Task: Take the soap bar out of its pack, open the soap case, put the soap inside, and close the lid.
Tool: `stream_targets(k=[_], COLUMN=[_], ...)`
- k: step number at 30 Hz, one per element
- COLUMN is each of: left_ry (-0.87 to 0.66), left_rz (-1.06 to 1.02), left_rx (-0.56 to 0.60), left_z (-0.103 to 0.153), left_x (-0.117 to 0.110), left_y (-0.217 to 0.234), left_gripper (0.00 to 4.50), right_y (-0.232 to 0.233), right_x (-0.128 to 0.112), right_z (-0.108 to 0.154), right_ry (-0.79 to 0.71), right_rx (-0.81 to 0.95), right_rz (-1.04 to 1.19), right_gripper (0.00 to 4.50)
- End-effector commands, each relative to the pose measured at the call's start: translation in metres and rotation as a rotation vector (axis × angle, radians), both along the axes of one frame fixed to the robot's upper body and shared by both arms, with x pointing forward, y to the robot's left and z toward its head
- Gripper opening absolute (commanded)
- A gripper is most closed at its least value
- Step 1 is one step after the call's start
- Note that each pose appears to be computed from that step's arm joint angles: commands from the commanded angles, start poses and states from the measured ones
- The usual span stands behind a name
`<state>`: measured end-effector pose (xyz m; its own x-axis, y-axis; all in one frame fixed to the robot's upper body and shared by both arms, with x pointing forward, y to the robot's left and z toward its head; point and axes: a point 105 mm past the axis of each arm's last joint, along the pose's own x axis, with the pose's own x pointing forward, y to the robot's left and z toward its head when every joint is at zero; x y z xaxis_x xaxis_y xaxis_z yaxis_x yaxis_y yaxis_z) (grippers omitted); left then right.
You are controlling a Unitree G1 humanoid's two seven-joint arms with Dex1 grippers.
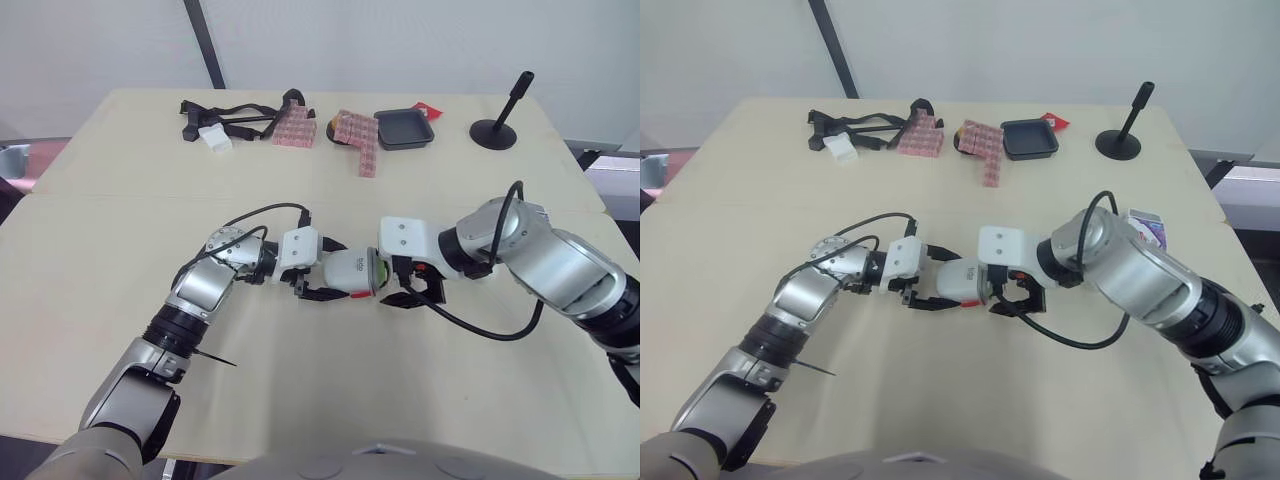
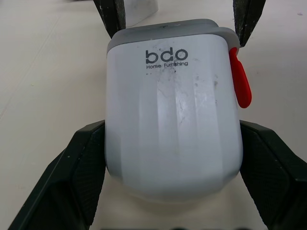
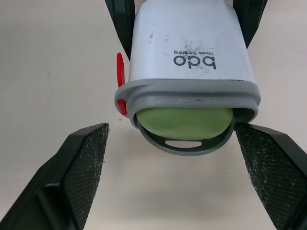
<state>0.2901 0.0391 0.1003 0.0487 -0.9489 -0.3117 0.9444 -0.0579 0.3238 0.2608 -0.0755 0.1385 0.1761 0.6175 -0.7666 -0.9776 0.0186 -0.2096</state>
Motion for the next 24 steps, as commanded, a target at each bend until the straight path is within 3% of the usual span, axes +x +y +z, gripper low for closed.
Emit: stream_targets(k=[1,4,7,18,24], left_ry=[-0.043,-0.048,-0.051,-0.076,-0.066], left_rz=[-0.017,-0.021,-0.026,-0.055,-0.05], left_rx=[-0.021,-0.018,-0.017,0.024,0.014], left_z=[0.01,0.01,0.01,0.006,0.007], left_x=[0.0,-0.001,-0.001,-0.003,-0.002], left_y=[-0.003,-0.002,-0.002,0.002,0.0], left_gripper=[3.46,3.46,3.46,3.46,3.46], right_y=[-0.009,-0.016,-0.027,-0.045,-0.037], right_x=[0.005,0.008,0.009,0.0,-0.002], right_z=[0.01,0.011,0.01,-0.003,-0.006], right_ry=[-0.061,-0.068,-0.072,-0.034,-0.025], right_rx=[0.034,0.067,0.078,0.122,0.148], right_rz=[-0.023,-0.056,-0.086,-0.149,-0.132], right_gripper=[4.48,4.48,3.71,0.03,0.03])
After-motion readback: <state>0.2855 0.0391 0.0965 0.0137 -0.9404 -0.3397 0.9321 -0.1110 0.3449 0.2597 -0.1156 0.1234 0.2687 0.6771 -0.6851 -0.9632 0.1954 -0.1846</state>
